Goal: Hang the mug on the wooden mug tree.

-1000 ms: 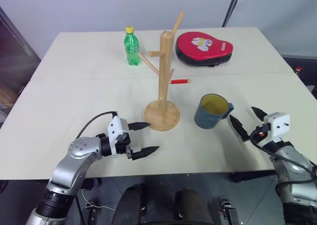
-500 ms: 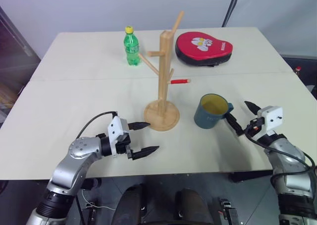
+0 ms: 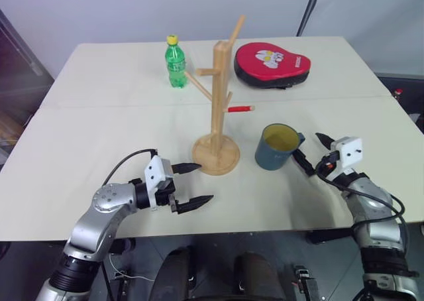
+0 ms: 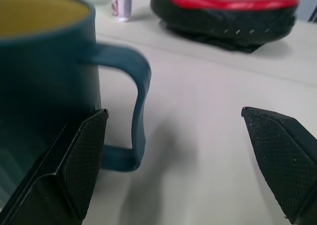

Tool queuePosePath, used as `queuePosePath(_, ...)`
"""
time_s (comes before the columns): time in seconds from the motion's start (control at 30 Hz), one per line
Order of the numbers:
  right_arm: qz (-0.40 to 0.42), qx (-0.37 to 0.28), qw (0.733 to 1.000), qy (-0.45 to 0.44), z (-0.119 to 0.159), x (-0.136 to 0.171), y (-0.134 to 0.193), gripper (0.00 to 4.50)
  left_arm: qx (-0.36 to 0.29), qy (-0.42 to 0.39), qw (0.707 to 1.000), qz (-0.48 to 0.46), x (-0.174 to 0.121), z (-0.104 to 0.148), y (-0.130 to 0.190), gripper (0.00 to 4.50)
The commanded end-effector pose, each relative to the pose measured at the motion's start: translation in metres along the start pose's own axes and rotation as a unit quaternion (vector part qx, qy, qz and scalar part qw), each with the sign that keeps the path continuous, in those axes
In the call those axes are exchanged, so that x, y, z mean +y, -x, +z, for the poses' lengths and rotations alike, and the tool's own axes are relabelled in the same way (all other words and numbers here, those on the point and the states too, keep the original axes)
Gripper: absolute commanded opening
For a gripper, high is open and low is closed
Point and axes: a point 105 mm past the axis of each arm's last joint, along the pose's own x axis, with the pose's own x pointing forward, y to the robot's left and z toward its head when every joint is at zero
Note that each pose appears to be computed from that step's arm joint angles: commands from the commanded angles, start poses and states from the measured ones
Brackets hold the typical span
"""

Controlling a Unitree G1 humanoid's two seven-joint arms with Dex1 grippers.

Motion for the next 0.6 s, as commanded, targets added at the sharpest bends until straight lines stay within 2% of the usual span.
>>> queuePosePath(0.03, 0.004, -0.025, 1.000, 0.015, 0.0130, -0.0017, -0.0059, 4.48, -0.012, -0.021, 1.000, -0.009, -0.0036, 0.0104, -0.0029, 4.50)
queuePosePath(0.4, 0.031, -0.026, 0.999, 0.006, 0.0066, -0.0051, -0.0121, 4.48, -0.012, -0.020, 1.000, -0.005, -0.0036, 0.0102, -0.0023, 4.50)
queuePosePath(0.5, 0.048, -0.031, 0.998, -0.010, 0.0057, -0.0014, -0.0135, 3.69, -0.011, -0.021, 1.000, -0.004, -0.0031, 0.0102, -0.0017, 4.50)
queuePosePath(0.6, 0.060, -0.037, 0.997, -0.023, 0.0061, 0.0019, -0.0133, 2.17, -0.011, -0.022, 1.000, -0.003, -0.0025, 0.0103, -0.0011, 4.50)
